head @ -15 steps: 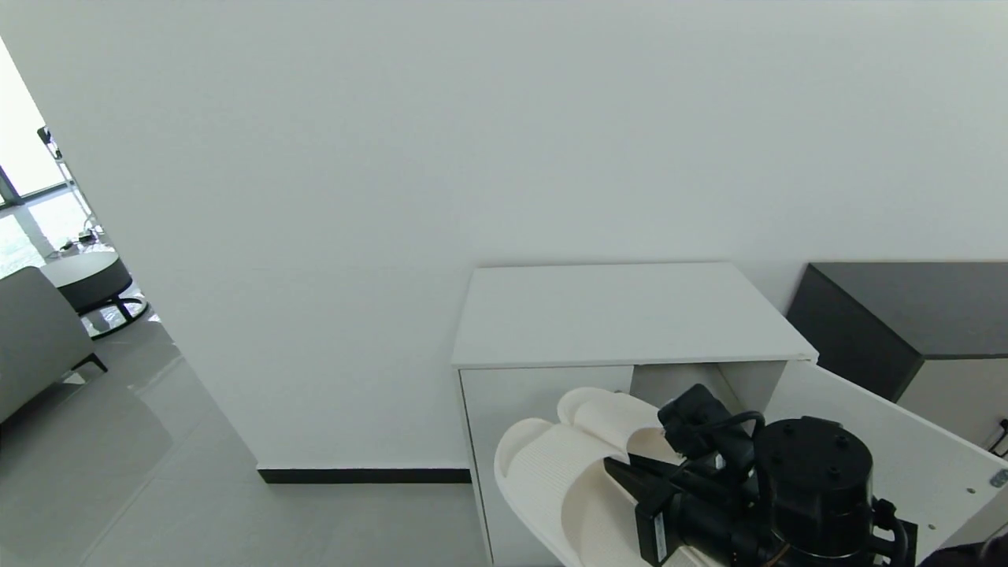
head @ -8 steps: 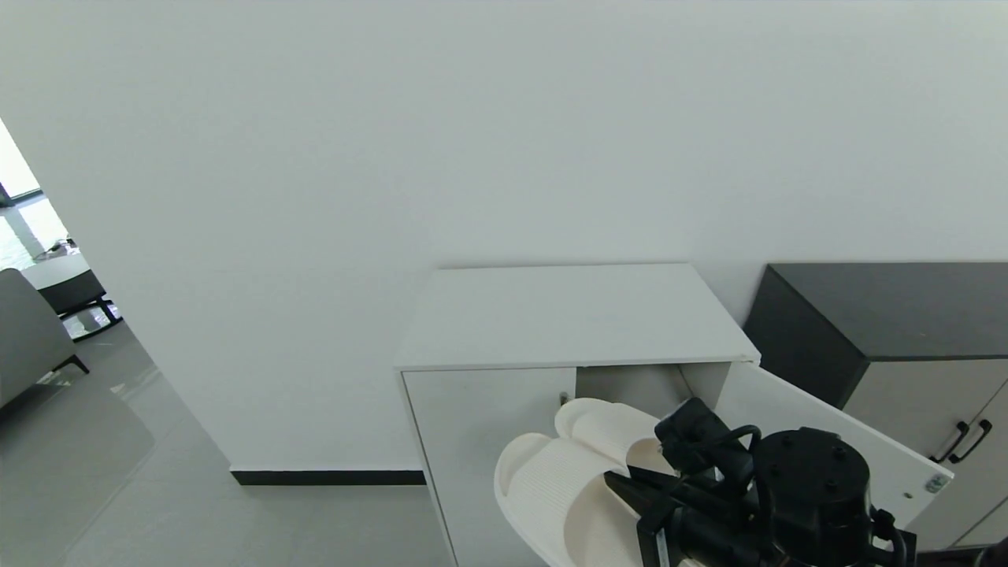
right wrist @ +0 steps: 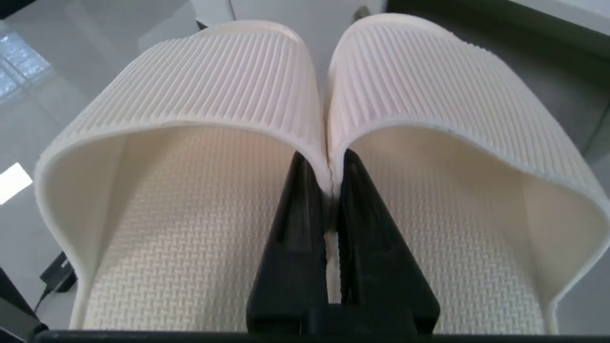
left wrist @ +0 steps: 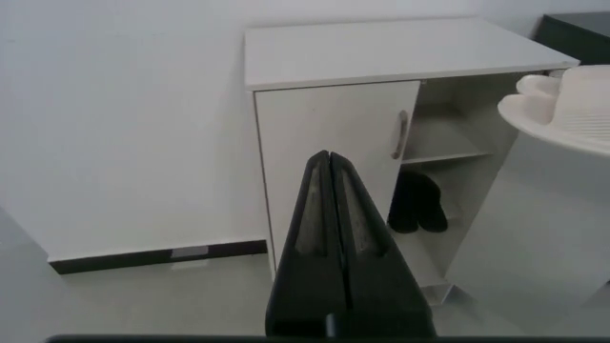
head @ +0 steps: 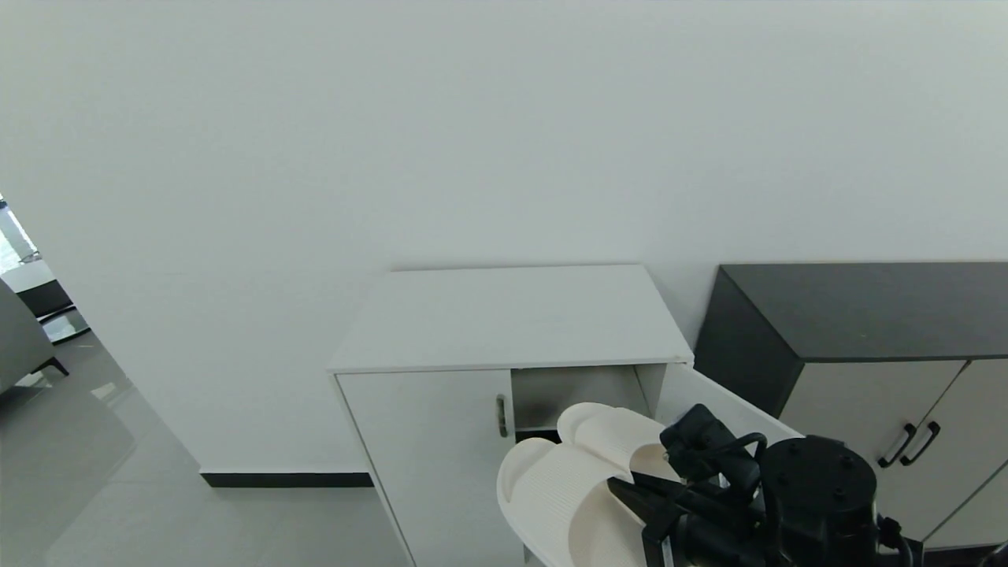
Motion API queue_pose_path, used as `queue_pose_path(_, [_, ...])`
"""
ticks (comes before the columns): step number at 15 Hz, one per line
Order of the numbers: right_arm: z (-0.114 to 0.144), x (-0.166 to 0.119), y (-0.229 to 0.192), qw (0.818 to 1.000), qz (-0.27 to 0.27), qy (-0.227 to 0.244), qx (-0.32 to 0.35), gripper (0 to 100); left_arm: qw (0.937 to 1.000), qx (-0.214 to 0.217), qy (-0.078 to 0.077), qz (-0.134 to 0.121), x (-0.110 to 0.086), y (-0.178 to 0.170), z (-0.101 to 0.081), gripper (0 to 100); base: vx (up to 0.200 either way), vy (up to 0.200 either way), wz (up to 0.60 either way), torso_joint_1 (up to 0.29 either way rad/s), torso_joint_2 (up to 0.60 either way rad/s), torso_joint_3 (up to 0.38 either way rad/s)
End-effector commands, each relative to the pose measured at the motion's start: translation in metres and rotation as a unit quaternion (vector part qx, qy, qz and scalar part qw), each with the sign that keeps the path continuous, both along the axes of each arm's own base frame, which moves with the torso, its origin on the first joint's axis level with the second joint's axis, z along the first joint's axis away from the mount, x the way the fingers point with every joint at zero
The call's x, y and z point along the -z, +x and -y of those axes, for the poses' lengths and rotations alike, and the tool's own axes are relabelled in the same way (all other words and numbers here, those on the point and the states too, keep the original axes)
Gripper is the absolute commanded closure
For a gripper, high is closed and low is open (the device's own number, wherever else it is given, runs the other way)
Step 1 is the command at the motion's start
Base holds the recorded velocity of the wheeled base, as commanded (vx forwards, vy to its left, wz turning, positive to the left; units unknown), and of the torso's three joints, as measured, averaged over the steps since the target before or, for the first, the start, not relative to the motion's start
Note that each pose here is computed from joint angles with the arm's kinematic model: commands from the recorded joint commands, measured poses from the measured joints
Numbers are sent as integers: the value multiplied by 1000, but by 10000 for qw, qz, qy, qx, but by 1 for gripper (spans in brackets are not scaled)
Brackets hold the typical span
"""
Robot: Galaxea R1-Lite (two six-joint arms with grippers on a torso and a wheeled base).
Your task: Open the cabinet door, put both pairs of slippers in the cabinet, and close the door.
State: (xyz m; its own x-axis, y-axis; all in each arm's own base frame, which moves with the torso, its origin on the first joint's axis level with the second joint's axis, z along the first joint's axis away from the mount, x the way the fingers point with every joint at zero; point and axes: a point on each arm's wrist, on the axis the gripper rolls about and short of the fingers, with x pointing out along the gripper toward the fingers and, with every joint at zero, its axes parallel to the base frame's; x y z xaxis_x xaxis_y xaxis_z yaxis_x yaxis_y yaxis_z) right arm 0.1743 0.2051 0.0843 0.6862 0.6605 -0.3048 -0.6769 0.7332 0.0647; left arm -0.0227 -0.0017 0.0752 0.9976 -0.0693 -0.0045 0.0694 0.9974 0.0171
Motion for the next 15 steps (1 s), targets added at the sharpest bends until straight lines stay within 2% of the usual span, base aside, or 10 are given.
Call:
queue_pose_path(1, [0,1,0,10000,-10,-11,-8,100,10000,-2,-3,7,0,0,0,100,0,0,0,0,0,0])
queue_pose_path(15, [0,12,-3,10000,-5,-49,-48,100,10000,-2,-11,-1,0,0,0,100,0,0,0,-13,25,15])
